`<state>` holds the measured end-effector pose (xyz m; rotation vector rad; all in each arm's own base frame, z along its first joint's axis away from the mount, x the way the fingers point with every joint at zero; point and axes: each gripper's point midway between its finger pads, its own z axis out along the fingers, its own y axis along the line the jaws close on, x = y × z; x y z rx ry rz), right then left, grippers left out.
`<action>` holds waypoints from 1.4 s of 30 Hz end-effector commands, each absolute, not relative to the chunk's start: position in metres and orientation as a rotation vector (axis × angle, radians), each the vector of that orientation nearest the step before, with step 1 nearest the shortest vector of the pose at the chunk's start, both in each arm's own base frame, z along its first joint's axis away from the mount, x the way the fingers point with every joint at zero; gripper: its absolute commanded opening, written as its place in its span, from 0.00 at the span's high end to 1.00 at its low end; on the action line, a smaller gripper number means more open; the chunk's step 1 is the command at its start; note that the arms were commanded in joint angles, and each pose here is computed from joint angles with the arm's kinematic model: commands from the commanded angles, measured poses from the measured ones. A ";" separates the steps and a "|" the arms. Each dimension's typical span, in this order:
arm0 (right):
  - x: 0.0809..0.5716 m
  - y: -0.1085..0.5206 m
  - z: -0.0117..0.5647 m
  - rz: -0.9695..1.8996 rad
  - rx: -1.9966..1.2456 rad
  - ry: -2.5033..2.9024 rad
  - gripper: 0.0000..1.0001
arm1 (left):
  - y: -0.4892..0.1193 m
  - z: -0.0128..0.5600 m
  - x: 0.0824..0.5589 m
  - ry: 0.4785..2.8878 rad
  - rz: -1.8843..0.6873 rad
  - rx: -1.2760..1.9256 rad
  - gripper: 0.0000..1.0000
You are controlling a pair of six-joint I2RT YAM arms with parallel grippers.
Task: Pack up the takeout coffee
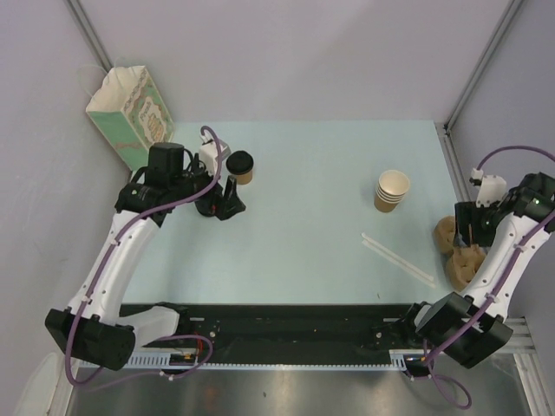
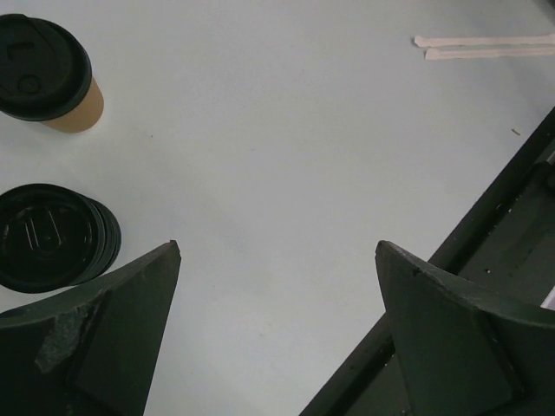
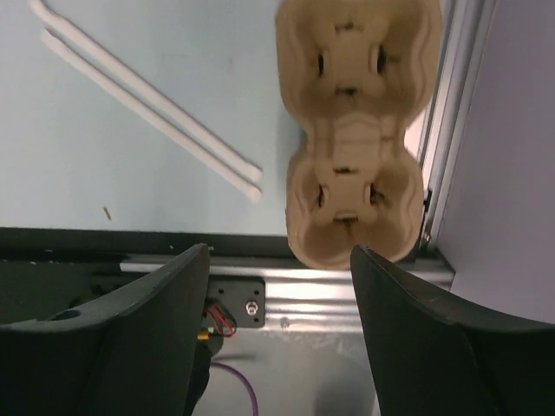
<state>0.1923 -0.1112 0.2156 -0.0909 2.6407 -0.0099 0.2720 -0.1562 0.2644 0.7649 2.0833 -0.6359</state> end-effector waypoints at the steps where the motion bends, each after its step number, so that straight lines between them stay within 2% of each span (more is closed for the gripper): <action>1: 0.156 -0.120 0.195 -0.113 -0.070 2.745 0.30 | -0.163 0.284 0.260 2.003 -0.683 0.769 0.00; 12: 0.144 -0.130 0.136 -0.108 -0.043 2.830 0.43 | -0.162 0.283 0.258 2.010 -0.683 0.758 0.00; 22: 0.156 -0.139 0.119 -0.028 0.042 2.836 0.52 | -0.161 0.283 0.259 2.010 -0.676 0.751 0.00; 42: 0.168 -0.138 0.100 0.101 0.112 2.846 0.56 | -0.163 0.279 0.262 2.024 -0.690 0.747 0.00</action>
